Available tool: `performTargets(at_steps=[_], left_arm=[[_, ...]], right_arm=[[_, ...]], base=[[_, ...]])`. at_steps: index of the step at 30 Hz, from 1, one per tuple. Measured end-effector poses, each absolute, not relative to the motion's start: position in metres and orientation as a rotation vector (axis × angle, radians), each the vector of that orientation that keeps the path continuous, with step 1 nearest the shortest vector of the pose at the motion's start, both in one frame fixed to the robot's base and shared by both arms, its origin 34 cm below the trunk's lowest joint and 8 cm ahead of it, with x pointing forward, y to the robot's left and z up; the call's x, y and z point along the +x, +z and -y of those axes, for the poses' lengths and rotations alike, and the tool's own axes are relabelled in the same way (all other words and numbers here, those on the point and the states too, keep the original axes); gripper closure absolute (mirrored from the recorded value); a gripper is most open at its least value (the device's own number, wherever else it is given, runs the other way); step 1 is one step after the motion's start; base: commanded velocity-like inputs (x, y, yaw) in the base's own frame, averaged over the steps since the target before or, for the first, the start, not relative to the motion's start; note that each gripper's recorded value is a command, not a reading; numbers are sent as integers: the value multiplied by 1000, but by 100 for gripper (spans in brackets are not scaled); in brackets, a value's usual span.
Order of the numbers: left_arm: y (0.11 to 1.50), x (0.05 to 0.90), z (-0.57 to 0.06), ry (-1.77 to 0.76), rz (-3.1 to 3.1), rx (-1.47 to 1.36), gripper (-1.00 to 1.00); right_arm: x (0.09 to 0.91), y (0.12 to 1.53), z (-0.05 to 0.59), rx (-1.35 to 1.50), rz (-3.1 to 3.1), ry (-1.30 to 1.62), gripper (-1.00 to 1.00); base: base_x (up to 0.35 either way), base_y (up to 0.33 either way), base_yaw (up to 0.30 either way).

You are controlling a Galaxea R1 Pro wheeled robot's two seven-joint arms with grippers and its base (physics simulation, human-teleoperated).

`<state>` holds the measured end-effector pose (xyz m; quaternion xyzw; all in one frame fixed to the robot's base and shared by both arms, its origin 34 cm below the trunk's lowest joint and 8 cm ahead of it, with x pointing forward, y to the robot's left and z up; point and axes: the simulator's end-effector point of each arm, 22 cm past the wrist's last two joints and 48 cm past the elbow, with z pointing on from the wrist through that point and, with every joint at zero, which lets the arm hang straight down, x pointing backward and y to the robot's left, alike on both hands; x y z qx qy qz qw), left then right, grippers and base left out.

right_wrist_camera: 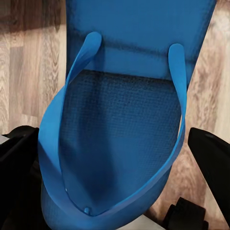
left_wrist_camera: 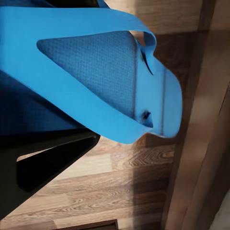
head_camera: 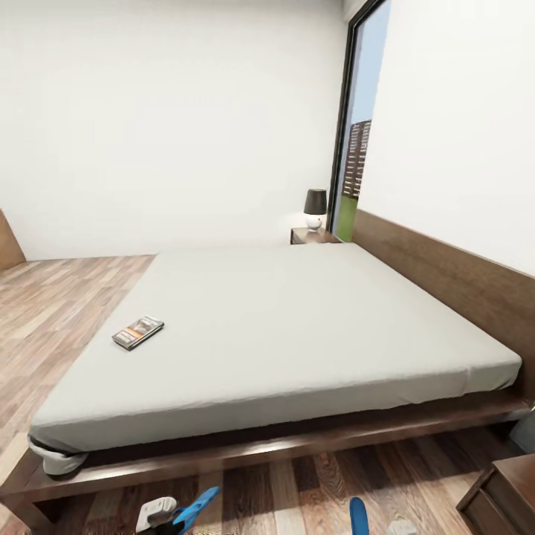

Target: In the bedroom, move the book from the bed onto either nightstand, and place the two sandals side by side next to the bed.

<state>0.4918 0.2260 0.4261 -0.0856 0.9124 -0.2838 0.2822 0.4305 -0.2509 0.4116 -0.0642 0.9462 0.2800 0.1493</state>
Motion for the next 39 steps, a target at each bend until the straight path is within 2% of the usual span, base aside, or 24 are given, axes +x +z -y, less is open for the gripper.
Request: performTargets(at_steps=[19,39], left_arm=[[426,492,-226,-760,-2444,-229,100],[426,492,-226,-761,-2443,-230,100]], right_arm=[[430,412,251,-185,-2719,806,100],[430,412,251,-184,-2718,808,100]], base=[[0,0,264],[-18,0,12]])
